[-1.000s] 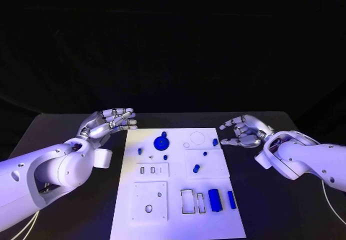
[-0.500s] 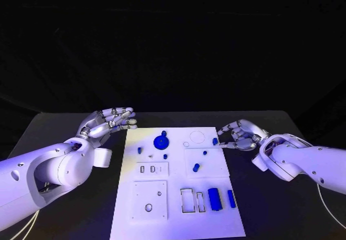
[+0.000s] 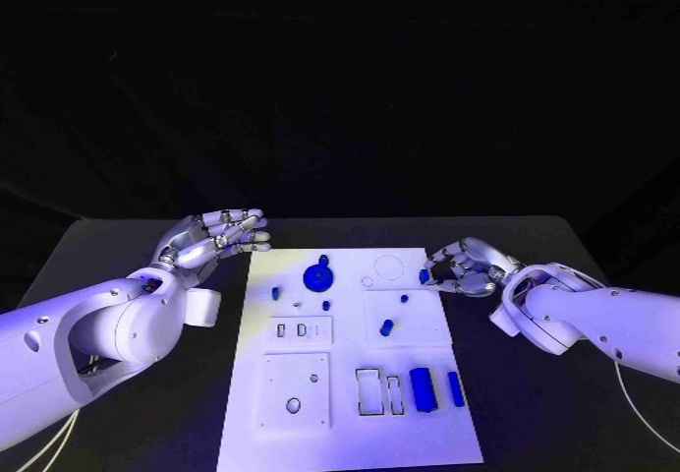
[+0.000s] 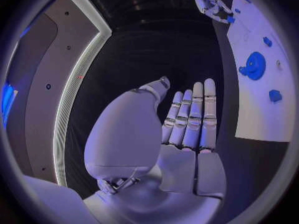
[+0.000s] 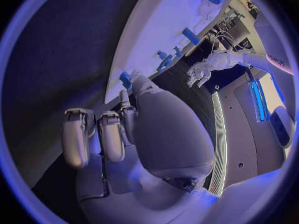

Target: Assemble the parts on the task board

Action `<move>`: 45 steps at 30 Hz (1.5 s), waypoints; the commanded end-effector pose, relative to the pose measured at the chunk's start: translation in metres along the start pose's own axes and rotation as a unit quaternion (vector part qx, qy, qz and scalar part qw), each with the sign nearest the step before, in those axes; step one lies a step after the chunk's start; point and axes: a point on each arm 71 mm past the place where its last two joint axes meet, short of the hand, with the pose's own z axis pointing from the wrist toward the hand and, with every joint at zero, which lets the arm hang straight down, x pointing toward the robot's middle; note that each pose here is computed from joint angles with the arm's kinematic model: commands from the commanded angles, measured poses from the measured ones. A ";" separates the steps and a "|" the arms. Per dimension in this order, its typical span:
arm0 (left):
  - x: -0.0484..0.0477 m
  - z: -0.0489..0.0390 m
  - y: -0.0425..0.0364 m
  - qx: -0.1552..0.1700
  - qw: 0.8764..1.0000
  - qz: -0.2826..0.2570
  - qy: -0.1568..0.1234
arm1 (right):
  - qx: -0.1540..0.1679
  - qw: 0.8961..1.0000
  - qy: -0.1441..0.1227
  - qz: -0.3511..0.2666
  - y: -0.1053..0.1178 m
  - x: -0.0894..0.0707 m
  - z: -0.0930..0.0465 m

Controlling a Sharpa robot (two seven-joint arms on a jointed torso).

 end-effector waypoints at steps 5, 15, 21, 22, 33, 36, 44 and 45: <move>0.0026 0.0001 -0.0009 0.004 1.000 -0.004 0.010 | 0.004 1.000 0.011 -0.008 0.000 0.006 0.003; 0.0023 0.0000 -0.0009 0.004 1.000 -0.003 0.010 | 0.006 1.000 0.006 -0.008 0.001 0.007 0.007; 0.0024 -0.0001 -0.0009 0.004 1.000 -0.004 0.010 | 0.005 1.000 0.005 -0.007 0.001 0.008 0.008; 0.0023 -0.0001 -0.0009 0.004 1.000 -0.004 0.010 | 0.005 1.000 0.005 -0.007 0.001 0.008 0.008; 0.0021 -0.0002 -0.0006 0.001 1.000 -0.004 0.010 | 0.002 1.000 0.007 -0.005 0.003 0.009 0.010; 0.0020 -0.0002 -0.0005 0.001 1.000 -0.004 0.010 | 0.001 1.000 0.005 -0.005 0.003 0.009 0.010; 0.0016 -0.0004 -0.0006 0.001 1.000 -0.004 0.010 | 0.002 1.000 -0.020 -0.007 0.005 0.006 0.010; 0.0014 -0.0005 -0.0006 0.001 1.000 -0.004 0.010 | 0.005 1.000 -0.022 -0.008 0.005 0.006 0.009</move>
